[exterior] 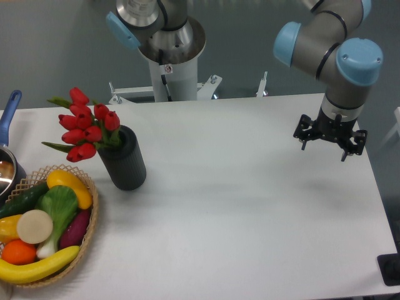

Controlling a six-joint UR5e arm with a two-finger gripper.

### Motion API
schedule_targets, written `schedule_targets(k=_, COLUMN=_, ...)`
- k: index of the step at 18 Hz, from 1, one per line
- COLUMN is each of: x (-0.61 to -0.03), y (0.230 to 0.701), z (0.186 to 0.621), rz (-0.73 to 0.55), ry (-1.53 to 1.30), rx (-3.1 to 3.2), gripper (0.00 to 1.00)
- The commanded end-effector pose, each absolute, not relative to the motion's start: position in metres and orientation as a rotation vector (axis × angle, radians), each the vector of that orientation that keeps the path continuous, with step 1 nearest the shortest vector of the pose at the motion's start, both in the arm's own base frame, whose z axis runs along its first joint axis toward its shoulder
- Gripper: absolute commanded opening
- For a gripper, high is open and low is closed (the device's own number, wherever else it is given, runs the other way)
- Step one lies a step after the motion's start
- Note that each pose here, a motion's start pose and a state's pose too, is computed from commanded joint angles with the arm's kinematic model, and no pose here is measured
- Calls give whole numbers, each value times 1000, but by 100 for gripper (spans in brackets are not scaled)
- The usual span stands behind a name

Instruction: Pick up the flowers from the vase

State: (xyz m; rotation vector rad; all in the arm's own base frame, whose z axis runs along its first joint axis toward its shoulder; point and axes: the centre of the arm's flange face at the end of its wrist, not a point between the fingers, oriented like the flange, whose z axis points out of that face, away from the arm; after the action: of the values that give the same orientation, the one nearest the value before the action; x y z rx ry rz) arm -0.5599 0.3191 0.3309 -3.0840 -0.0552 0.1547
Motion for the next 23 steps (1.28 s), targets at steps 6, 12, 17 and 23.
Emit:
schedule_targets(k=6, x=-559, y=320, z=331, rz=145, ry=-54, rx=-3075, gripper=100)
schedule_targets(k=12, x=-530, y=322, z=324, rz=131, ry=-39, rx=-2954, gripper=100)
schedule_targets(k=17, x=-471, y=321, z=328, rz=205, ry=8, rx=-2710, gripper=100)
schedule_targets(k=23, x=-435, y=348, z=354, rz=94, ry=94, rx=-2459, gripper=100)
